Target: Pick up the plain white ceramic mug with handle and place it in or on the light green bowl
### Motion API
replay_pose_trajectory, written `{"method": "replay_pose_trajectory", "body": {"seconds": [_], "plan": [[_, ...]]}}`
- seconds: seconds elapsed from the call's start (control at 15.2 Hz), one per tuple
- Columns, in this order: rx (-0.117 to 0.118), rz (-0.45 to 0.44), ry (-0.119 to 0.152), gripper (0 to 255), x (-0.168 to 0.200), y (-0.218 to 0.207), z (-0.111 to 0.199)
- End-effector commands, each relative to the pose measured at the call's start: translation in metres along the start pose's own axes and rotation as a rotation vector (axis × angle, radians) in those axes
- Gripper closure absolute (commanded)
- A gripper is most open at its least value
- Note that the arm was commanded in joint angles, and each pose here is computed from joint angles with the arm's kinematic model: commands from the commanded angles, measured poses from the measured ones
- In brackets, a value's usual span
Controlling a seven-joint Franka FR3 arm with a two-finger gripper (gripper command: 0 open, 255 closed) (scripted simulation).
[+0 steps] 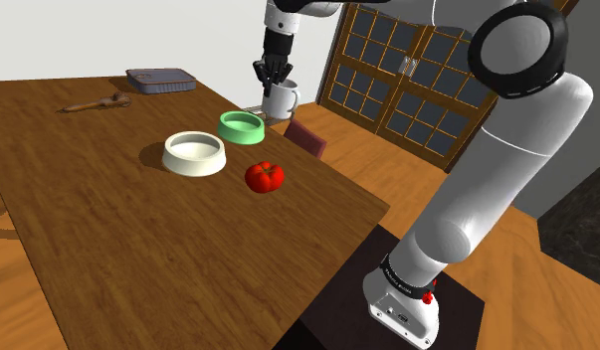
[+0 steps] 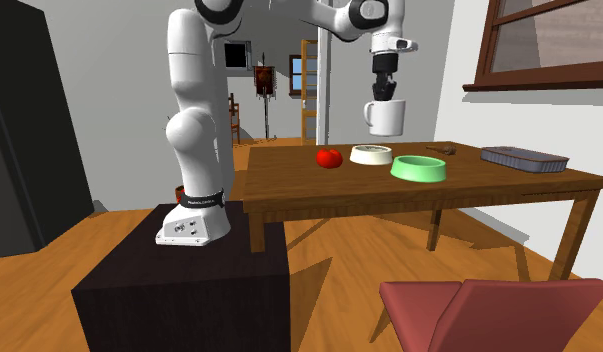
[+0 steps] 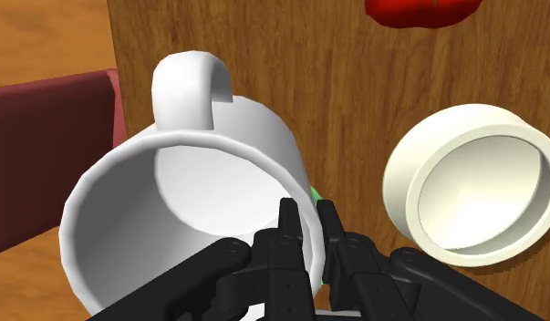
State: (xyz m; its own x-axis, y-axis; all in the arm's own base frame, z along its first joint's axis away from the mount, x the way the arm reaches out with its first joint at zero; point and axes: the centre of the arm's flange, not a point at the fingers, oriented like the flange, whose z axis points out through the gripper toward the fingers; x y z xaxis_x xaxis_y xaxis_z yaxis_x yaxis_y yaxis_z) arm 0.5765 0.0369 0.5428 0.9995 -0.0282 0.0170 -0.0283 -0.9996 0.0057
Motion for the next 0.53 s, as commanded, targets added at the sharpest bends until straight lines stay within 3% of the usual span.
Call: {"method": "replay_pose_trajectory", "body": {"seconds": [0.0, 0.46], "plan": [[0.0, 0.0, 0.001, 255, 0.027, -0.004, -0.002], [0.0, 0.0, 0.001, 255, 0.118, -0.02, -0.006]]}}
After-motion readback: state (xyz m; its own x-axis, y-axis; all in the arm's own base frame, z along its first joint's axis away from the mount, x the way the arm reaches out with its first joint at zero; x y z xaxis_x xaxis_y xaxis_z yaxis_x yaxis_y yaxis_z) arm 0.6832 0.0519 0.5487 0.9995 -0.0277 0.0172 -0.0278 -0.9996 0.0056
